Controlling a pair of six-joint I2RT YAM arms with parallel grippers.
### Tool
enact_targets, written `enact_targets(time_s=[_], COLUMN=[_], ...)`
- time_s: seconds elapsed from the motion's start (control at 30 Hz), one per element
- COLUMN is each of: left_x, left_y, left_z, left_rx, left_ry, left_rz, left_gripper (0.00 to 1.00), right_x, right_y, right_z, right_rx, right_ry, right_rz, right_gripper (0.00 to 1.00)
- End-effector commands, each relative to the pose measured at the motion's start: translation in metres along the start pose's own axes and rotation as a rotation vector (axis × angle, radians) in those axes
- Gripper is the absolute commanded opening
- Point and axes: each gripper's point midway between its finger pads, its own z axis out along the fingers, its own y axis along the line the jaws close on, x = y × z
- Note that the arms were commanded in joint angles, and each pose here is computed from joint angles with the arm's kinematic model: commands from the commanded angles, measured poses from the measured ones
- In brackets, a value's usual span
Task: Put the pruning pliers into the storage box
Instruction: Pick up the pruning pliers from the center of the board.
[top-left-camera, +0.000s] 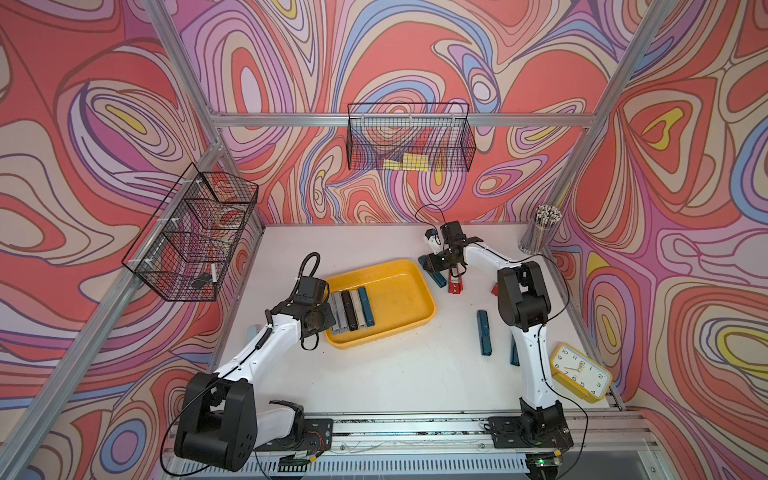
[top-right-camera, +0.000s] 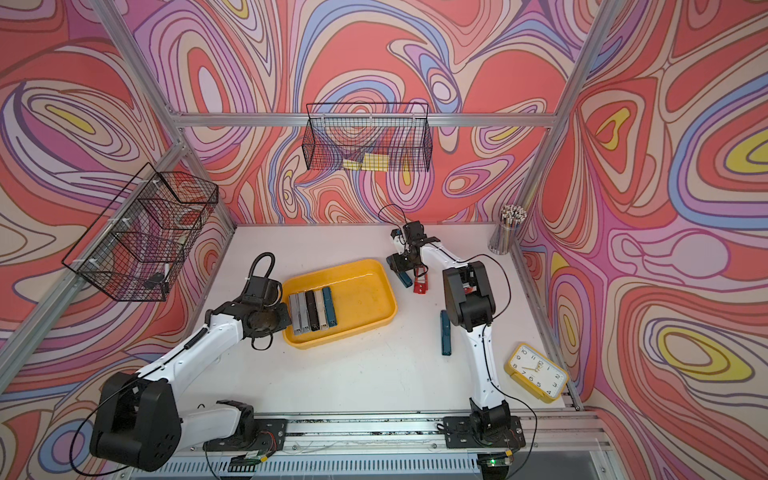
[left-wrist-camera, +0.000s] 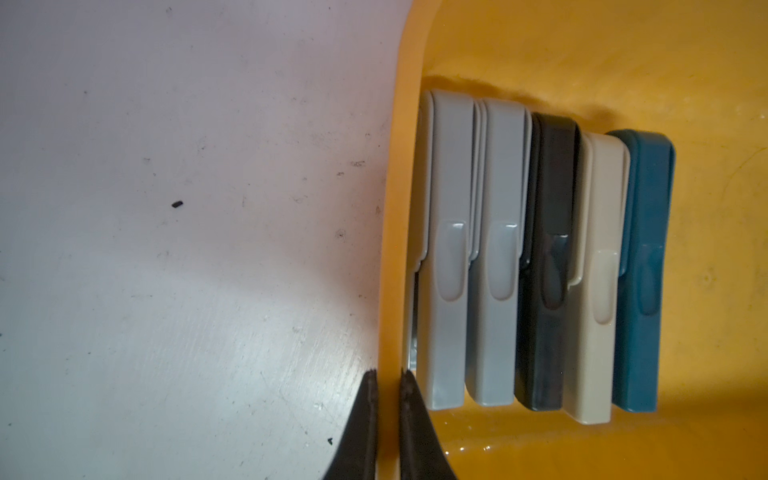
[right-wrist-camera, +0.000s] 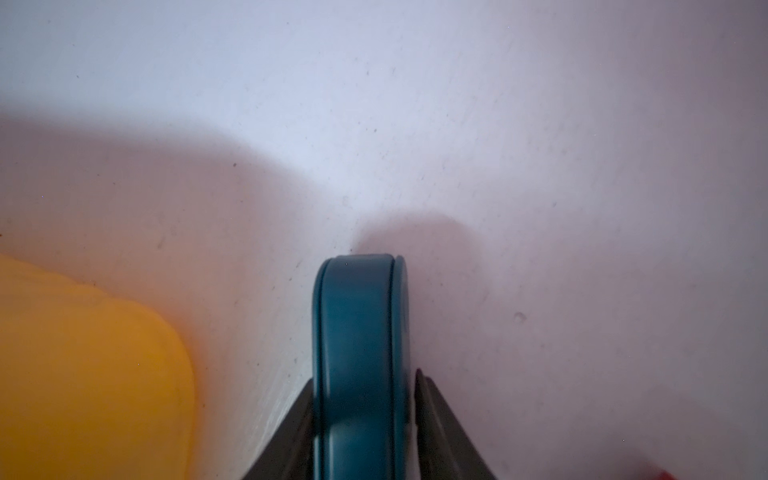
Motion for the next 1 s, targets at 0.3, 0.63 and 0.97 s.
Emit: enact_targets(time_s=[0.3,0.63,0.97], left_x=[0.001,-0.001,-0.001], left_y=[0.012,0.005,-0.001], left_z=[0.002,0.003,0.002], left_rx=[-0.025,0.014,0.042], left_ry=[-0.014,-0.017,-0.018], left_rz=[-0.033,-0.039,-0.029], left_gripper=[0.04,0.03,0.02], right_x=[0.004,0.008,0.007], right_y=[0.0,0.003,0.016], right_z=[0.003,-0.021,-0.045], right_rx=[0.026,0.063,0.061], right_ry=[0.016,0.0,-0.027], right_rz=[0.007,0.037,0.057], right_gripper=[0.2,0.08,0.04])
